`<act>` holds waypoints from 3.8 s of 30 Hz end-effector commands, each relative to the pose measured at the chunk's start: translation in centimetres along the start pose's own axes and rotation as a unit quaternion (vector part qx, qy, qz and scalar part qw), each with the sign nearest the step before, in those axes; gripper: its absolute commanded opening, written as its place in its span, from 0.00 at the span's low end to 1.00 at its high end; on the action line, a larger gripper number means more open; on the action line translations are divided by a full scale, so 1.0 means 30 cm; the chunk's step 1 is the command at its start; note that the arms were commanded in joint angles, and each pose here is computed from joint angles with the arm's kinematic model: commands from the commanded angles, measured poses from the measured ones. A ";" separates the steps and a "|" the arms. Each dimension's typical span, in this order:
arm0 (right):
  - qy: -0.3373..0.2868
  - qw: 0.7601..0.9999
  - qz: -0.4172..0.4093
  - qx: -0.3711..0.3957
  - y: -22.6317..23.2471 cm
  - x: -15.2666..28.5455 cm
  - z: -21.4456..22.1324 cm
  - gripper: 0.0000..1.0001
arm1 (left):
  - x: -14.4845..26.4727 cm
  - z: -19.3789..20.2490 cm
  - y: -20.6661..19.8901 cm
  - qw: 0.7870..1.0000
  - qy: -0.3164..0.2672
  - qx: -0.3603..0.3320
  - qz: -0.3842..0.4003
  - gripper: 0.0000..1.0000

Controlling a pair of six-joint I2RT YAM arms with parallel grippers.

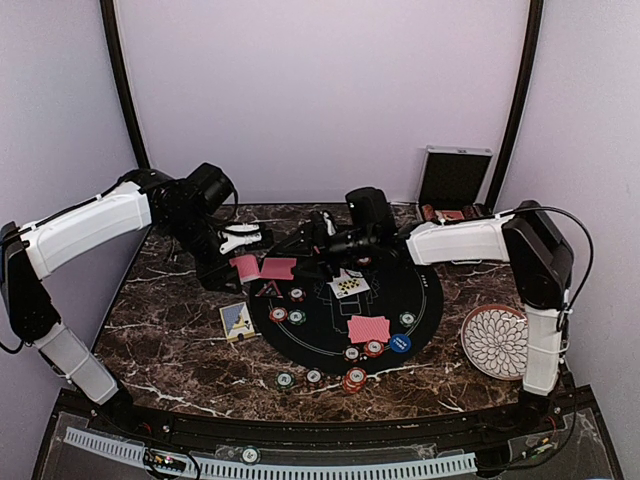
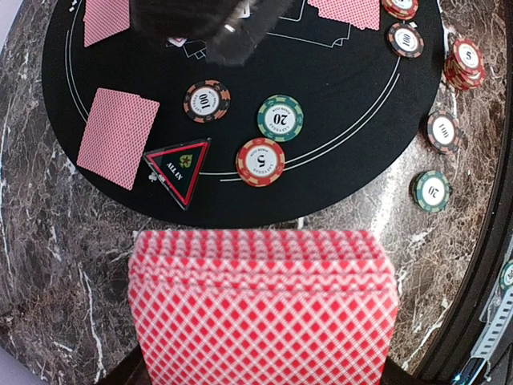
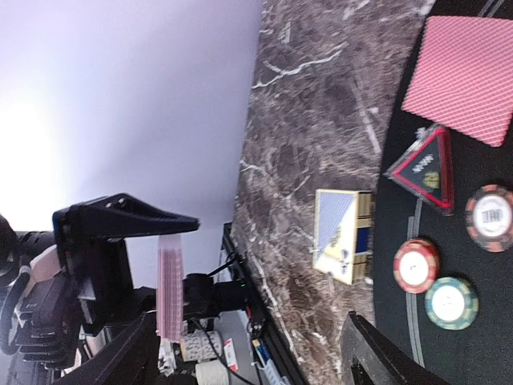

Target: Distribute texas hold em gaming equipment

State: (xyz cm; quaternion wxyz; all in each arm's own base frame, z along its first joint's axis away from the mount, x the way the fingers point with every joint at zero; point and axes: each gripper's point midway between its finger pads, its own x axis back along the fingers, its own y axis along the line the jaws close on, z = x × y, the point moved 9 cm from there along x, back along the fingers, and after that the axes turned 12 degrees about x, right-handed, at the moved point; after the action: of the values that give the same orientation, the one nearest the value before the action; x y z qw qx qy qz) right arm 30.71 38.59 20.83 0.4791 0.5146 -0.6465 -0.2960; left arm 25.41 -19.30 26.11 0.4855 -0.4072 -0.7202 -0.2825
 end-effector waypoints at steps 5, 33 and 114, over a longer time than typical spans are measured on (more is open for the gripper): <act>0.025 0.991 -0.130 0.009 0.110 -0.093 0.038 0.76 | 0.060 -0.025 -0.001 1.000 -0.029 0.008 0.002 0.00; 0.073 0.981 -0.181 0.000 0.171 -0.308 0.061 0.70 | 0.060 -0.033 0.000 1.000 -0.030 0.006 0.007 0.00; -0.019 0.998 0.048 0.038 0.042 0.225 -0.043 0.00 | 0.053 -0.009 0.001 1.000 -0.020 0.004 -0.006 0.00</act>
State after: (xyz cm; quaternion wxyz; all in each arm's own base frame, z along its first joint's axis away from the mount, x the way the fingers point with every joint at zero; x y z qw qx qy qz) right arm 30.80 35.04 23.37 0.4661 0.5255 -0.6392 -0.3132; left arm 25.85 -19.73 26.74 0.4825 -0.4092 -0.7243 -0.2740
